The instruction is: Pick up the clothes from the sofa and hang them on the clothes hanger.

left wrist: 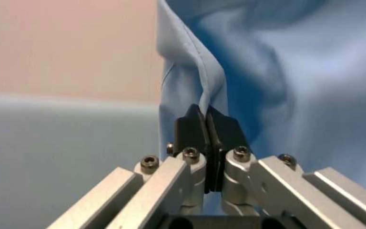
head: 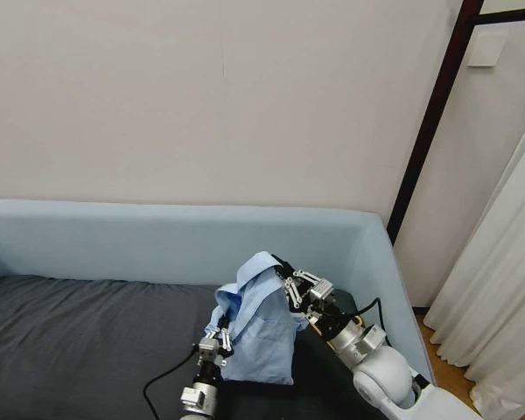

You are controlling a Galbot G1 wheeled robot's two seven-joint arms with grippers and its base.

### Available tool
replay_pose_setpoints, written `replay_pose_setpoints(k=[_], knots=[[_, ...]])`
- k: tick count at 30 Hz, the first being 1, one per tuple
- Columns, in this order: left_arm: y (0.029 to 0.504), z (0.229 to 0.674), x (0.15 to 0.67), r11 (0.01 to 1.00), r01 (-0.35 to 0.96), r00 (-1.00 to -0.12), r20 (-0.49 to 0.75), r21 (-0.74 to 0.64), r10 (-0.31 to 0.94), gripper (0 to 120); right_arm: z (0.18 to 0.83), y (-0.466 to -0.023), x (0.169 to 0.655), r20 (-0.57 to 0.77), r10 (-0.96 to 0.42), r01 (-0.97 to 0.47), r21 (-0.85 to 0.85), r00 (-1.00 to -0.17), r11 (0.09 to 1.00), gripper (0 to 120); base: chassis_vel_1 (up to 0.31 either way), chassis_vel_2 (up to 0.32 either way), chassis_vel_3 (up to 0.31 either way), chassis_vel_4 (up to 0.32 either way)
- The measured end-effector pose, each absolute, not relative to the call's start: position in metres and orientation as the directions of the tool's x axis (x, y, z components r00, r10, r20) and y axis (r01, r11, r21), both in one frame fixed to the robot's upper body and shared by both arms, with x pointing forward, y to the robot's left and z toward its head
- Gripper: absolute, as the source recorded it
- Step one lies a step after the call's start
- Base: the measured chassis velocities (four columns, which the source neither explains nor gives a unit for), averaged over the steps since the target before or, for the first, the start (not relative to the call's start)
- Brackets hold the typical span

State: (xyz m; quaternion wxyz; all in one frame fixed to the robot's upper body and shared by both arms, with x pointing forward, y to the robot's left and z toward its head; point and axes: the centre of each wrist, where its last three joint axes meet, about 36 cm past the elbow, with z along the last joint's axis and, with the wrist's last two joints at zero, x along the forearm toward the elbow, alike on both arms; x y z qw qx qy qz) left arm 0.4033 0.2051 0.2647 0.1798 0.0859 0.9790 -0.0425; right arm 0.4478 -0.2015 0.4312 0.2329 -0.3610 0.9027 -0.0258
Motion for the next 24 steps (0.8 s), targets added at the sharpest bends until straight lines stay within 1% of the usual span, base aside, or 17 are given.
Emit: replay_pose_setpoints(k=[1,2,3,4,5,6,9,12,13,16,17,19,23,24], knots=[[0.221,0.289,0.405,0.982,0.184,-0.907,-0.393,-0.044,0.152,0,0.430,-0.208,0.451,-0.394,-0.656,-0.625,-0.222,-0.644,0.748,0,0.000,0.000,0.000,0.000],[0.238,0.322,0.407,0.980,0.195,-0.888,-0.432,-0.038,0.160,0,0.431,-0.214,0.456,-0.390,-0.644,-0.610,-0.225,-0.658,0.760,0,0.000,0.000,0.000,0.000],[0.249,0.355,0.408,0.976,0.212,-0.867,-0.469,-0.042,0.168,0,0.434,-0.219,0.460,-0.392,-0.629,-0.597,-0.216,-0.672,0.773,0,0.000,0.000,0.000,0.000],[0.255,0.376,0.407,0.973,0.226,-0.853,-0.492,-0.050,0.173,0,0.437,-0.220,0.462,-0.394,-0.619,-0.590,-0.207,-0.680,0.780,0,0.000,0.000,0.000,0.000],[0.264,0.407,0.405,0.966,0.252,-0.833,-0.520,-0.057,0.187,0,0.444,-0.223,0.465,-0.400,-0.607,-0.583,-0.195,-0.687,0.789,0,0.000,0.000,0.000,0.000],[0.264,0.407,0.405,0.966,0.252,-0.833,-0.520,-0.057,0.187,0,0.444,-0.223,0.465,-0.400,-0.607,-0.583,-0.195,-0.687,0.789,0,0.000,0.000,0.000,0.000],[0.285,0.461,0.399,0.956,0.285,-0.812,-0.547,-0.064,0.205,0,0.462,-0.224,0.473,-0.428,-0.598,-0.576,-0.195,-0.678,0.794,0,0.000,0.000,0.000,0.000],[0.304,0.495,0.391,0.954,0.295,-0.814,-0.538,-0.056,0.220,0,0.478,-0.222,0.478,-0.453,-0.597,-0.581,-0.192,-0.663,0.791,0,0.000,0.000,0.000,0.000],[0.304,0.495,0.391,0.954,0.295,-0.814,-0.538,-0.056,0.220,0,0.478,-0.222,0.478,-0.453,-0.597,-0.581,-0.192,-0.663,0.791,0,0.000,0.000,0.000,0.000],[0.318,0.519,0.384,0.956,0.293,-0.817,-0.524,-0.019,0.240,0,0.495,-0.220,0.482,-0.483,-0.599,-0.593,-0.188,-0.639,0.783,0,0.000,0.000,0.000,0.000],[0.324,0.535,0.381,0.958,0.286,-0.816,-0.521,0.009,0.249,0,0.507,-0.218,0.484,-0.501,-0.599,-0.599,-0.185,-0.625,0.779,0,0.000,0.000,0.000,0.000],[0.325,0.539,0.380,0.959,0.285,-0.816,-0.521,0.014,0.250,0,0.510,-0.218,0.485,-0.506,-0.599,-0.600,-0.186,-0.620,0.778,0,0.000,0.000,0.000,0.000],[0.337,0.584,0.372,0.964,0.257,-0.809,-0.530,0.067,0.253,0,0.549,-0.217,0.489,-0.546,-0.601,-0.606,-0.199,-0.584,0.770,0,0.000,0.000,0.000,0.000],[0.337,0.584,0.372,0.964,0.257,-0.809,-0.530,0.067,0.253,0,0.549,-0.217,0.489,-0.546,-0.601,-0.606,-0.199,-0.584,0.770,0,0.000,0.000,0.000,0.000]])
